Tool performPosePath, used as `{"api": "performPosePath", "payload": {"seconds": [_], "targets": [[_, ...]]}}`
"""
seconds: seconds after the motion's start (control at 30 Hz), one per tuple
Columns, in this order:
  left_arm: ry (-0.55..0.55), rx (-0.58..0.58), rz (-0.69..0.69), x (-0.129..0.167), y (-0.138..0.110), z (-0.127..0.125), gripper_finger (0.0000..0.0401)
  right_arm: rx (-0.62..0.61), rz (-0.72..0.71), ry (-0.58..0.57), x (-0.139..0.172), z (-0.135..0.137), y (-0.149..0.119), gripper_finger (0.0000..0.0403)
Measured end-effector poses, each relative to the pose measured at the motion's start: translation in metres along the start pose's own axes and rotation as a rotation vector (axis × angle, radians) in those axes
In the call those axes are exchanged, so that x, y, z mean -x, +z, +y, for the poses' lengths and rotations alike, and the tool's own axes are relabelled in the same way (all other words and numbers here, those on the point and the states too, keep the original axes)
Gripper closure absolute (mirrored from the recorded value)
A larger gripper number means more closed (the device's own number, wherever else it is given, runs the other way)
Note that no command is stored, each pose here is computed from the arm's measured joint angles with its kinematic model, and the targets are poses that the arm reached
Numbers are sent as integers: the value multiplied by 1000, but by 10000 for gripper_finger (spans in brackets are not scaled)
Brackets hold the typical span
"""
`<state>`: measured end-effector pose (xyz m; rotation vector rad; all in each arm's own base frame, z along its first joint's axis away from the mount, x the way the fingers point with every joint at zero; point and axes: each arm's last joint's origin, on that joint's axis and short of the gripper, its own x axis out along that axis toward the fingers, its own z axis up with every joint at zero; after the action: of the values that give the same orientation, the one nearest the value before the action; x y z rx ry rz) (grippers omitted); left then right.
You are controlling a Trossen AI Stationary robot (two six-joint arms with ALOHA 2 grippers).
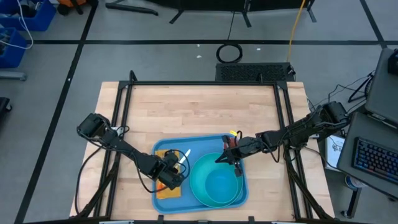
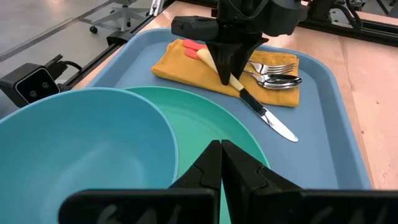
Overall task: Set up tray
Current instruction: Adjust the white table knife on the top of the yellow table napkin
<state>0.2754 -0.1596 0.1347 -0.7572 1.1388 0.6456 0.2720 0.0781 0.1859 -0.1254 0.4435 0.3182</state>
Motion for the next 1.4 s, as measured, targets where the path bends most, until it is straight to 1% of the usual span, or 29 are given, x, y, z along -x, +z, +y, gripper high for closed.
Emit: {"api": "performPosePath", "payload": {"seconds": [0.1, 0.23, 0.4, 0.57, 0.73, 0.87, 0.93, 1.0, 1.23, 1.4], "targets": [[-3, 31, 0, 1, 0, 0, 314, 0, 0, 0, 0, 0, 0, 403], [-1, 56, 6, 1, 2, 1, 354, 1, 0, 0, 0, 0, 0, 403], [0, 70, -9, 0, 4, 1, 354, 16, 0, 0, 0, 0, 0, 403], [-6, 110, -36, 2, 6, 0, 354, 39, 0, 0, 0, 0, 0, 403], [-6, 213, -84, 1, 7, 1, 354, 47, 0, 0, 0, 0, 0, 403], [-40, 246, -142, 1, 8, -2, 356, 47, 0, 0, 0, 0, 0, 403], [-78, 271, -162, 2, 9, -5, 386, 47, 0, 0, 0, 0, 0, 403], [-113, 288, -178, 6, 8, -8, 400, 47, 0, 0, 0, 0, 0, 403], [-130, 367, -201, 8, -2, -9, 399, 65, -5, -4, 0, 0, 0, 403], [-199, 388, -232, 10, -3, -15, 400, 108, 0, -3, 0, 0, 0, 403]]}}
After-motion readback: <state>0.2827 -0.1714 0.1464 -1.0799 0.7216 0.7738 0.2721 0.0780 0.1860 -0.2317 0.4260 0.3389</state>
